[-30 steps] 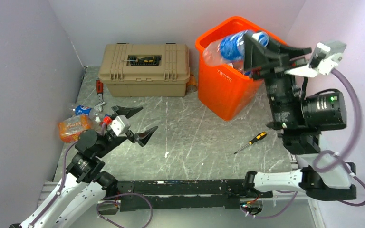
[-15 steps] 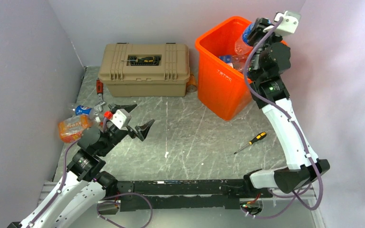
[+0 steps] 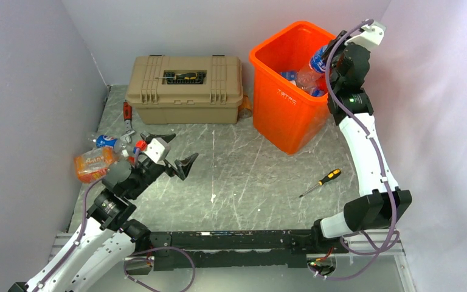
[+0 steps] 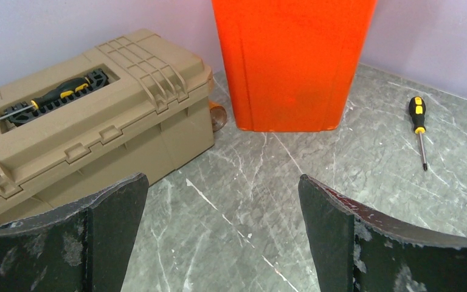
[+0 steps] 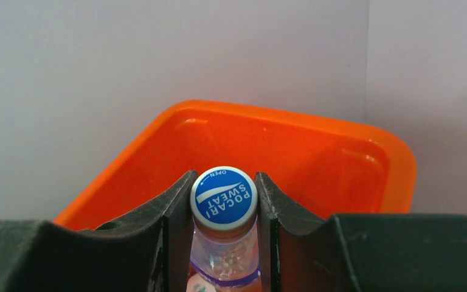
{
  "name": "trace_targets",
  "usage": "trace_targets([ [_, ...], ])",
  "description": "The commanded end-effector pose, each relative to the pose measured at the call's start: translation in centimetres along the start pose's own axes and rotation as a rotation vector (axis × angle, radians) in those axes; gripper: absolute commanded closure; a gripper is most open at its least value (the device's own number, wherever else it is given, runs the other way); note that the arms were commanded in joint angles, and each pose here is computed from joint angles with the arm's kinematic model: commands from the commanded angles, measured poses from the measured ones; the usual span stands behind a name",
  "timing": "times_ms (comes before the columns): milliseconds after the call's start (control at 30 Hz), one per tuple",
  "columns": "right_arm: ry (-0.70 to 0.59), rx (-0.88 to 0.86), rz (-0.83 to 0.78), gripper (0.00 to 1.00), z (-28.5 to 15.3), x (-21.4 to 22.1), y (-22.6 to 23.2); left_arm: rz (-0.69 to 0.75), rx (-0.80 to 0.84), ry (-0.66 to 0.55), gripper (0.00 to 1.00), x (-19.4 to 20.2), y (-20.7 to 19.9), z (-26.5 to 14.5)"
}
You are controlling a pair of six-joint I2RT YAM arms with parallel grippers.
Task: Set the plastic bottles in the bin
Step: Place the plastic bottle in the trash bin.
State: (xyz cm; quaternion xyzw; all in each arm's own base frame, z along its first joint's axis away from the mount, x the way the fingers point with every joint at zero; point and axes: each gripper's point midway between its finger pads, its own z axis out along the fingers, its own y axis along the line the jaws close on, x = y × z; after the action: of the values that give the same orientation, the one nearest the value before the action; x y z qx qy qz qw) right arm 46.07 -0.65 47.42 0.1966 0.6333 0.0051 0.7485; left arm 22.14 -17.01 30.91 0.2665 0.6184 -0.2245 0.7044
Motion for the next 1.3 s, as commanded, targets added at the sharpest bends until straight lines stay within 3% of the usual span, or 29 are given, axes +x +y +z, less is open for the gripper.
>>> trace_targets([
  [0, 0.023, -0.024, 0.051, 0.92, -0.8, 0.5, 0.1, -0.006, -0.004, -0.048, 0.01, -2.3, 0.2, 0.0],
  [267, 0.101, 0.007, -0.009, 0.72, -0.6, 2.3, -0.6, -0.001, -0.006, -0.046, 0.01, -2.3, 0.2, 0.1],
  [300, 0.107, 0.01, -0.012, 0.79, -0.6, 2.6, -0.8, 0.0, -0.006, -0.045, 0.01, -2.3, 0.3, 0.1],
  [333, 0.111, 0.007, -0.014, 0.94, -0.7, 2.8, -0.8, 0.0, -0.004, -0.045, 0.01, -2.3, 0.2, 0.1],
  [367, 0.11, 0.012, -0.013, 1.0, -0.9, 2.8, -0.9, -0.001, -0.003, -0.046, 0.01, -2.3, 0.2, 0.1],
  [433, 0.082, -0.011, -0.005, 1.0, -1.3, 2.5, -0.8, -0.001, -0.001, -0.046, 0.01, -2.3, 0.2, 0.1],
  [633, -0.164, -0.162, 0.12, 1.0, -3.4, -6.1, 2.0, 0.0, -0.003, -0.044, 0.01, -2.2, 0.2, 0.1],
  [800, -0.194, -0.243, 0.206, 1.0, -2.5, -8.8, 4.6, 0.003, -0.005, -0.04, 0.01, -2.1, 0.2, 0.2],
  [933, -0.114, -0.253, 0.2, 1.0, 0.2, -6.4, 5.9, 0.005, -0.008, -0.032, 0.01, -1.9, 0.3, 0.3],
  [1267, 0.202, -0.252, 0.099, 1.0, 4.5, 6.2, 6.4, 0.007, -0.001, 0.003, 0.01, -0.9, 0.2, 0.6],
])
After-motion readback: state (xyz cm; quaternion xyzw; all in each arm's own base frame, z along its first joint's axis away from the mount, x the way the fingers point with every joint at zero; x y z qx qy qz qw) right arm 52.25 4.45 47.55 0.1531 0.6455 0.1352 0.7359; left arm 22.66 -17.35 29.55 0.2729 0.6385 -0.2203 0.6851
